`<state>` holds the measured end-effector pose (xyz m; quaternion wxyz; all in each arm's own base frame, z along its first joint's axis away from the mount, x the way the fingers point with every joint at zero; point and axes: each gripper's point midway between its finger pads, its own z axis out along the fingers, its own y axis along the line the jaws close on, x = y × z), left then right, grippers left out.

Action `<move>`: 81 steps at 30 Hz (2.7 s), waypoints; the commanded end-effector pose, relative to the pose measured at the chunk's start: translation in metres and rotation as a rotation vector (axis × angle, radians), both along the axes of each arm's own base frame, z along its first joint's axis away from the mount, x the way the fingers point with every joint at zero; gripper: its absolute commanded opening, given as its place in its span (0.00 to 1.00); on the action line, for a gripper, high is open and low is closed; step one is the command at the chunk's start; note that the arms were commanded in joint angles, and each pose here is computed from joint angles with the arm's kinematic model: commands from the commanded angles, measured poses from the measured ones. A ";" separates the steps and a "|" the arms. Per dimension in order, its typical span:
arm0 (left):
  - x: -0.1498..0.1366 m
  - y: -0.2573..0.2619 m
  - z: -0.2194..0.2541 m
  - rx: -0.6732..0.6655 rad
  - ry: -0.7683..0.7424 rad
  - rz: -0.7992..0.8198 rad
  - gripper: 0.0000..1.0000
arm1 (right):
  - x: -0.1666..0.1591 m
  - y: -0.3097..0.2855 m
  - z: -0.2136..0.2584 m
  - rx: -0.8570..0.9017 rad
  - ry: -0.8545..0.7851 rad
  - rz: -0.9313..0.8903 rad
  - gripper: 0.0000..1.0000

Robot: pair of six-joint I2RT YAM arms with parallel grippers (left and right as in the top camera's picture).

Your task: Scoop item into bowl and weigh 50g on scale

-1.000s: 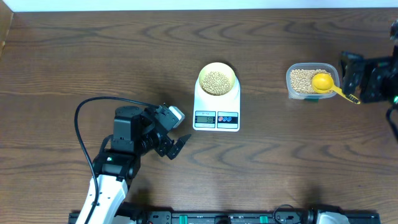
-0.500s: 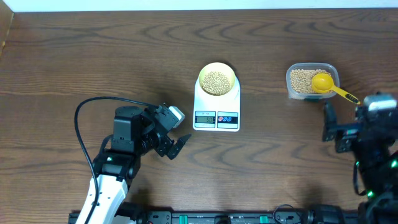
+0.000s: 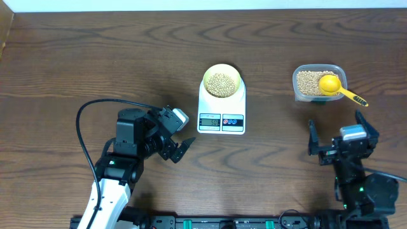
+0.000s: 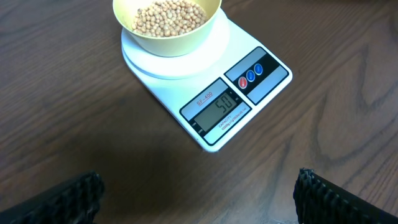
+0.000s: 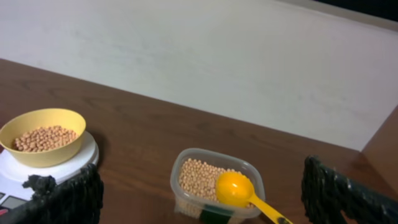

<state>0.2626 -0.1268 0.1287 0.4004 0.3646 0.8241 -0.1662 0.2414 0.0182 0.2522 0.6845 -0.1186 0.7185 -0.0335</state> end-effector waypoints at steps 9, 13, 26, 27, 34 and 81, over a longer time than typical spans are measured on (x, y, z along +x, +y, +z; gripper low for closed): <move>0.003 0.002 0.006 0.002 -0.018 0.012 0.99 | 0.004 0.001 -0.038 -0.020 -0.074 0.006 0.99; 0.003 0.002 0.006 0.002 -0.018 0.012 0.99 | 0.005 0.001 -0.053 -0.089 -0.086 0.007 0.99; 0.003 0.002 0.006 0.002 -0.018 0.012 0.99 | 0.004 -0.004 -0.094 -0.151 -0.008 -0.017 0.99; 0.003 0.002 0.006 0.002 -0.018 0.012 0.99 | 0.004 -0.008 -0.094 -0.111 0.000 -0.044 0.99; 0.003 0.002 0.006 0.002 -0.018 0.012 0.99 | 0.005 -0.014 -0.095 0.045 0.016 -0.087 0.99; 0.003 0.002 0.006 0.002 -0.018 0.012 0.99 | 0.005 -0.014 -0.095 0.045 0.016 -0.087 0.99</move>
